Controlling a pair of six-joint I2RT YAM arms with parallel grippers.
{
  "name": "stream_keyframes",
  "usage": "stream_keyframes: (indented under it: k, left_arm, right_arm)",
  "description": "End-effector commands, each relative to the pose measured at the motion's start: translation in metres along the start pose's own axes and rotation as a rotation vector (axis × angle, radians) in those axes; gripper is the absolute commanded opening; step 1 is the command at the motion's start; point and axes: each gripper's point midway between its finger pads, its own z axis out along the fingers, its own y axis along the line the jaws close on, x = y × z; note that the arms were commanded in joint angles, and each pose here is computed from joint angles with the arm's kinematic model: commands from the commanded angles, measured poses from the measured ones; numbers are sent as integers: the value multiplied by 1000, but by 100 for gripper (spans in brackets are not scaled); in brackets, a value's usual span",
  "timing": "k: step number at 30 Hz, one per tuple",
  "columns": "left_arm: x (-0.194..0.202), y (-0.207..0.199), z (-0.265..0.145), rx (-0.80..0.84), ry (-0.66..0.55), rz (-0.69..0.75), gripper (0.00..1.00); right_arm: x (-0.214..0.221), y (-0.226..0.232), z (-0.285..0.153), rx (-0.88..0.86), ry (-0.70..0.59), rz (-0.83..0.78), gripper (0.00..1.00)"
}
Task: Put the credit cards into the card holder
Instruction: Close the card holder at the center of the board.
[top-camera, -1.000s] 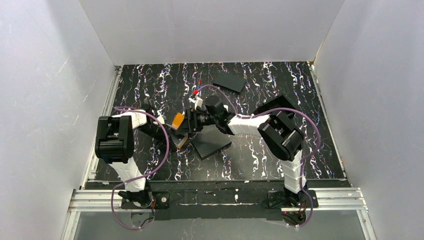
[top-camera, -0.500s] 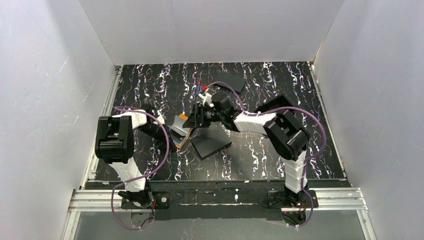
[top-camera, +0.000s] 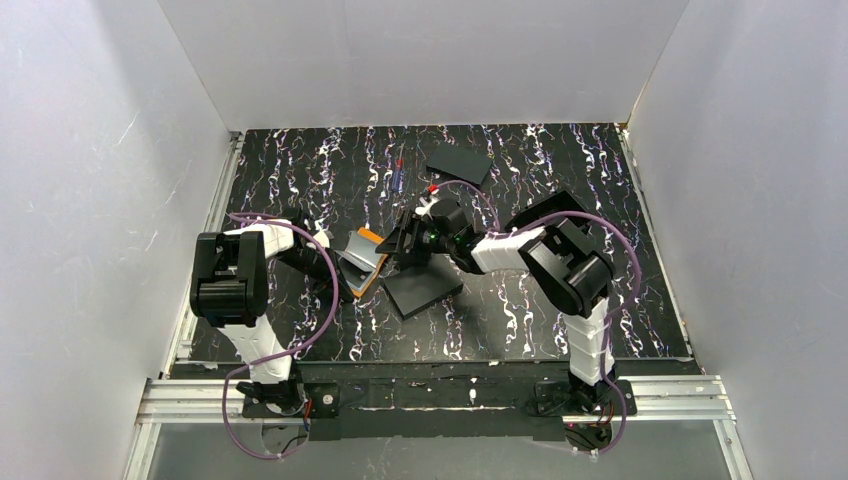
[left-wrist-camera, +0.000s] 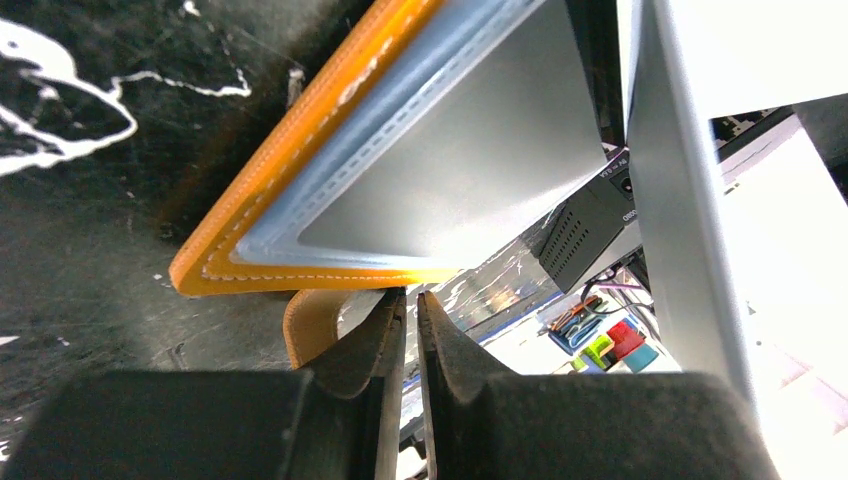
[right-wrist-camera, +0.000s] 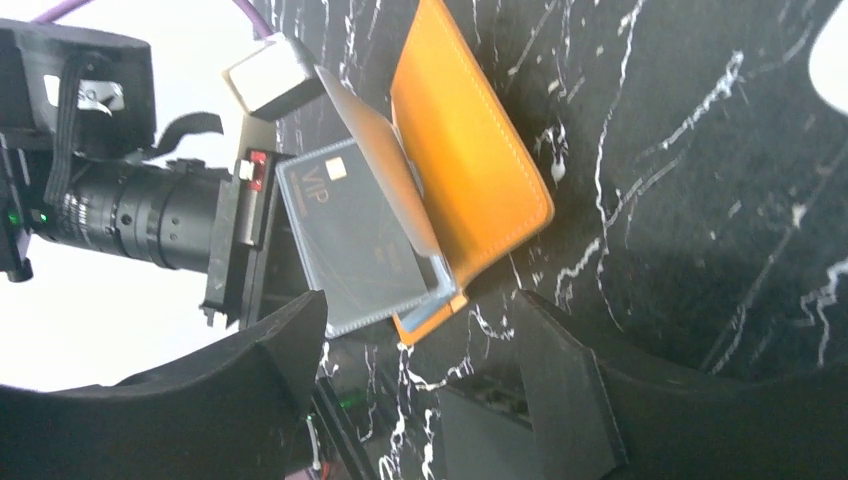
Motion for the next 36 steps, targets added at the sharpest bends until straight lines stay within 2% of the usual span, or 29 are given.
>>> stream_keyframes:
  k: [1,8,16,23,25,28,30,36]
  left_arm:
    - [-7,-4,-5,2,-47,47,9]
    - [-7,-5,-5,8,-46,47,9]
    - [-8,-7,-5,13,-47,47,9]
    - [-9,-7,-5,13,-48,48,9]
    - [-8,-7,-4,16,-44,46,9]
    - [-7,-6,-4,12,-43,46,9]
    - [-6,-5,-4,7,-44,48,9]
    - [-7,-6,-4,6,-45,51,9]
  right_arm:
    - [-16,14,16,-82,-52,34,77]
    - [-21,11,37,-108,-57,49,75]
    - [-16,0,39,53,-47,-23,76]
    - [-3,-13,20,202,-71,36,76]
    - [-1,-5,20,167,-83,56,76]
    - [1,12,46,7,-67,146,74]
    - [2,16,56,-37,-56,214,72]
    - [-8,25,60,-142,-87,103,59]
